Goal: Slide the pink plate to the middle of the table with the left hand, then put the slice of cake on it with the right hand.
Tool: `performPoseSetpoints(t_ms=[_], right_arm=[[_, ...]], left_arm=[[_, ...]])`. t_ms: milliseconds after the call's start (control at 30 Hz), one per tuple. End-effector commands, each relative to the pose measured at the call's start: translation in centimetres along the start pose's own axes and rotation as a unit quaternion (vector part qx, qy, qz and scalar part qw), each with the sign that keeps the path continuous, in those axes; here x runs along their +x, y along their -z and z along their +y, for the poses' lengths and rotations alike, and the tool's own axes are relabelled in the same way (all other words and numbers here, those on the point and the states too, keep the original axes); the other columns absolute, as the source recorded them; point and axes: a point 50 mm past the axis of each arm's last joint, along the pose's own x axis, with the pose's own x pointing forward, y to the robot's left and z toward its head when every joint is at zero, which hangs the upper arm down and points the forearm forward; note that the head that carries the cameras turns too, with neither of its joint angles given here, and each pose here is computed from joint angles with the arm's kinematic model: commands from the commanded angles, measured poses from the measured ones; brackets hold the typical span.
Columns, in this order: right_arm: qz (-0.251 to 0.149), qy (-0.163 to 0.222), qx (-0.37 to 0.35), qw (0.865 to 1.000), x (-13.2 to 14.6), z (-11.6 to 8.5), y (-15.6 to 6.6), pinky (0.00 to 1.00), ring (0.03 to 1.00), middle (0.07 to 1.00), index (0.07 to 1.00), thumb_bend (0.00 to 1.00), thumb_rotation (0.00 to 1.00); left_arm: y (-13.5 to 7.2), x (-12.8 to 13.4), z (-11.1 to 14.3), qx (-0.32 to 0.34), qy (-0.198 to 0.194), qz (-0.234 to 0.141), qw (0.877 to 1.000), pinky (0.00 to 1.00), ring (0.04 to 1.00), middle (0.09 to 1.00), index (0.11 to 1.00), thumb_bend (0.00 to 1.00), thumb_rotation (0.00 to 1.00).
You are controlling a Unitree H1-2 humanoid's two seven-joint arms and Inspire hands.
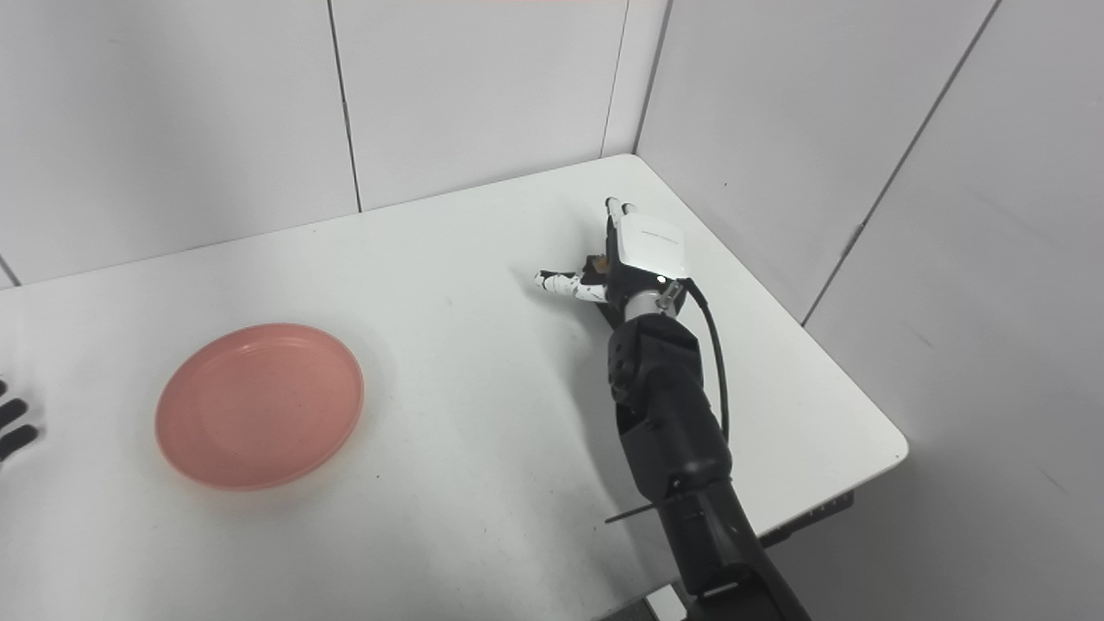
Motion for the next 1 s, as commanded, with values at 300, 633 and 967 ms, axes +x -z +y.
performPoseSetpoints(t_ms=[300, 633, 967], right_arm=[[0.012, 0.062, -0.002, 0.998, -0.5, -4.3, 0.8, 0.50, 0.783, 0.948, 0.938, 0.90, 0.75], [0.010, 0.068, 0.004, 0.998, -1.3, -5.1, 0.6, 0.51, 0.793, 0.946, 0.934, 0.89, 0.73], [0.009, 0.026, -0.013, 1.000, 0.2, -2.6, -0.4, 0.51, 0.777, 0.942, 0.928, 0.91, 0.72]], left_arm=[[4.7, -3.3, 1.3, -0.025, -0.045, 0.107, 0.993, 0.78, 0.827, 0.850, 0.834, 0.46, 0.85], [4.6, -3.4, 1.3, -0.026, -0.044, 0.106, 0.993, 0.78, 0.823, 0.845, 0.828, 0.46, 0.84], [4.4, -3.4, 1.3, -0.024, -0.043, 0.107, 0.993, 0.78, 0.824, 0.846, 0.827, 0.46, 0.84]])
